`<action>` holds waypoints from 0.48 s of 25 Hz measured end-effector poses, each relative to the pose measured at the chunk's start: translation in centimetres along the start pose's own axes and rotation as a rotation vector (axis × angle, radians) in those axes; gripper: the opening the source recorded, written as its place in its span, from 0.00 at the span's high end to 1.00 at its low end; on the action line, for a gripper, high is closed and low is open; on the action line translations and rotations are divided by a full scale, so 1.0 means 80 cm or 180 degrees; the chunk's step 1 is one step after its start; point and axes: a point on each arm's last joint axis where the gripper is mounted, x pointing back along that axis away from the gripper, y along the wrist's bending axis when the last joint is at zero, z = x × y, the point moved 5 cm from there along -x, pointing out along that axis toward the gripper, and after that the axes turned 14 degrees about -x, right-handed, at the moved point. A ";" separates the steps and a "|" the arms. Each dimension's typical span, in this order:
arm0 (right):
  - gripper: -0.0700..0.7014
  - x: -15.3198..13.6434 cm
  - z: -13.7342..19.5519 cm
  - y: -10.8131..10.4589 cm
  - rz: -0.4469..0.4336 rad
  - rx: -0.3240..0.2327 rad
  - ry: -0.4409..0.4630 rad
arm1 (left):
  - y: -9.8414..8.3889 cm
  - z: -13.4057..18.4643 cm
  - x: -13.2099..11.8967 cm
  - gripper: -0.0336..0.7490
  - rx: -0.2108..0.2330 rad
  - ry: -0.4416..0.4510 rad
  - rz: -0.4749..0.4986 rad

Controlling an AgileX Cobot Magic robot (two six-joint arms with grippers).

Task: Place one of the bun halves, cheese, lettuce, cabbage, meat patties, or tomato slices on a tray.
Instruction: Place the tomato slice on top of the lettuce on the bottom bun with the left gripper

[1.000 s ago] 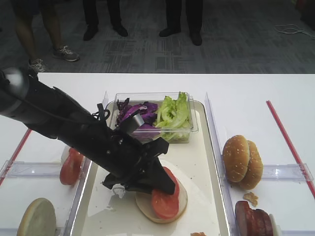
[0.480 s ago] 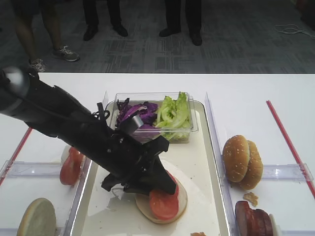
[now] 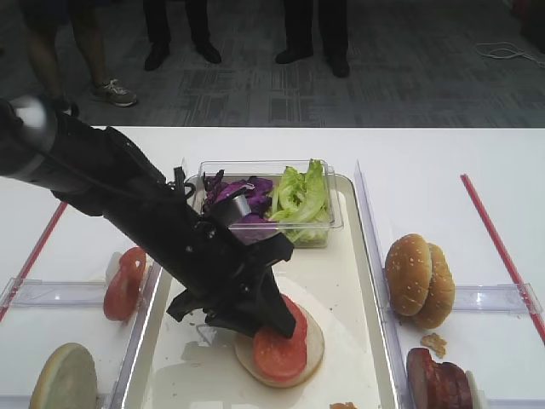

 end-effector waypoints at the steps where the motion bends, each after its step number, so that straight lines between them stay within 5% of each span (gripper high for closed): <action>1: 0.74 0.000 0.000 0.000 0.0000 0.0000 0.0000 | -0.001 -0.001 0.001 0.72 -0.0008 0.0011 -0.0003; 12: 0.74 0.000 0.000 0.000 0.0000 0.0000 0.0000 | 0.008 0.006 0.008 0.72 0.0038 0.0295 -0.0286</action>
